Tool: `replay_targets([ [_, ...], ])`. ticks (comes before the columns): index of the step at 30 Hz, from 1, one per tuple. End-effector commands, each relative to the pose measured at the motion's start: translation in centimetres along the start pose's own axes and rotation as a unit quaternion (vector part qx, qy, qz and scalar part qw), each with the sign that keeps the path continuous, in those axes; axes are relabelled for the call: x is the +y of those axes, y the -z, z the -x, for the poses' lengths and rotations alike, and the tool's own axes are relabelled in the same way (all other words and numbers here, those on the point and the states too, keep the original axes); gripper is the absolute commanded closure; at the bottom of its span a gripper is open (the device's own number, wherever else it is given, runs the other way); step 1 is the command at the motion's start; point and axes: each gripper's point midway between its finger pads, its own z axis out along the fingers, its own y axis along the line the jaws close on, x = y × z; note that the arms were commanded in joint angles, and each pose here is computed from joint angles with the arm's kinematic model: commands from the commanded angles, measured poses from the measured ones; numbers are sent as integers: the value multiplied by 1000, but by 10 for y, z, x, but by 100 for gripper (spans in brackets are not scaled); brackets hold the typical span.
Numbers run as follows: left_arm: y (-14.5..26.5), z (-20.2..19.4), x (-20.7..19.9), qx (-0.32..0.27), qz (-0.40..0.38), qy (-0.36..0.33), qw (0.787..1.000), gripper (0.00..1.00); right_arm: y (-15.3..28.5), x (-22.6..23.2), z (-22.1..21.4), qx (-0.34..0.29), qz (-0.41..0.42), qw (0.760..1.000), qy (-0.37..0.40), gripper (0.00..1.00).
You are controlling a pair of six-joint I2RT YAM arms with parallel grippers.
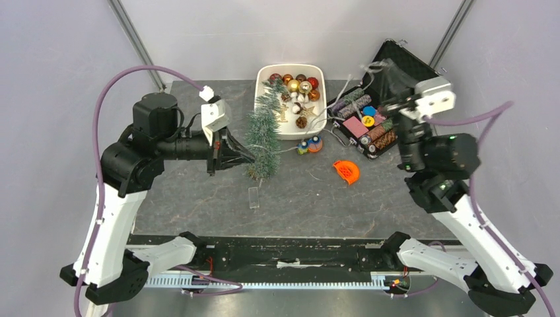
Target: Decorate the small christmas tree
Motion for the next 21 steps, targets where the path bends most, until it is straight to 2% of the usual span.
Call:
replay_targets([
  [1,0,48,-14,-61,-11,-14,998,98,-17,-32,48,-23,-41,998,47,100],
  [4,4,75,-18,-92,-3,-36,995,98,-26,-42,75,-46,-54,996,50,100],
  [7,6,89,1,-107,47,-46,992,98,-38,-43,90,-62,-55,995,59,100],
  [12,3,65,51,-87,167,-17,982,98,-72,-27,93,-70,-40,993,87,100],
  [17,-5,57,54,-88,163,24,982,98,-106,-18,105,-96,-47,991,87,100],
  [21,21,52,79,-90,267,28,959,98,-130,13,95,-117,-9,988,100,100],
])
